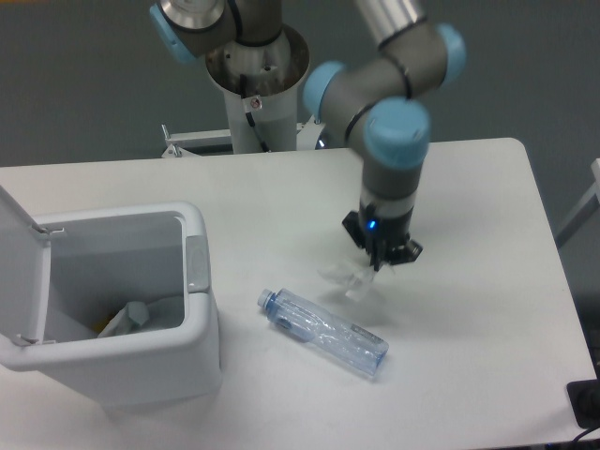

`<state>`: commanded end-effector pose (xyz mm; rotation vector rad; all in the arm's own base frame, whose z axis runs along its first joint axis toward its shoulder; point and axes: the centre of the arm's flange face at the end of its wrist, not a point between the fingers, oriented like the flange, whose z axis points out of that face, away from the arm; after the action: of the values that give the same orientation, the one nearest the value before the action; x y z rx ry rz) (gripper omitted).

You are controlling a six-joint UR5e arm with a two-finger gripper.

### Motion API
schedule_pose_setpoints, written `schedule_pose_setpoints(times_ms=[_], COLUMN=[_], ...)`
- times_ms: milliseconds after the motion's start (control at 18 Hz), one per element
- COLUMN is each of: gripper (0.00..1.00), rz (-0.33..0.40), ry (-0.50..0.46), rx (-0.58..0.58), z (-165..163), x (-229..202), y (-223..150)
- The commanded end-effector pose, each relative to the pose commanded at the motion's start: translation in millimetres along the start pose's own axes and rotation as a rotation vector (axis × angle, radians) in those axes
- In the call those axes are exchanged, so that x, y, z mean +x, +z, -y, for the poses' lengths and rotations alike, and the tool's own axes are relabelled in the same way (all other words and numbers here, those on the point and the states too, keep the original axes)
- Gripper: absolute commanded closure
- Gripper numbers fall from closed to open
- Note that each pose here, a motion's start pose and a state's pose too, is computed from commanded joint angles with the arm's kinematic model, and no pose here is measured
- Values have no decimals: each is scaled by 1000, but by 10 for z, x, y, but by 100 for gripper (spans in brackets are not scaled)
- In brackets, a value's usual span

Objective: Place the trash in the trash can
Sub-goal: 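Close the gripper on the clear plastic wrapper and lift it, then carry the wrapper over the white bin and open the gripper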

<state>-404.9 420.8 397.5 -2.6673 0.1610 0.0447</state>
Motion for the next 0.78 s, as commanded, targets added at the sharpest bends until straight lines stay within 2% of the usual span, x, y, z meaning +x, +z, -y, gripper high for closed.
schedule_pose_setpoints(times_ms=[56,111,444,556,611,778], gripper=[100,100,100,100,100,100], rz=[6,12,16,2,-28,-108], ry=[-104,-171,-470,-441,-408,-345], rx=[75,117,290,333,335,305], z=[187,301,1445,1805,1986,2241], x=[76,122,493,837,1102,1655], y=[-203,-359,-1170,-1333,-1278,-985])
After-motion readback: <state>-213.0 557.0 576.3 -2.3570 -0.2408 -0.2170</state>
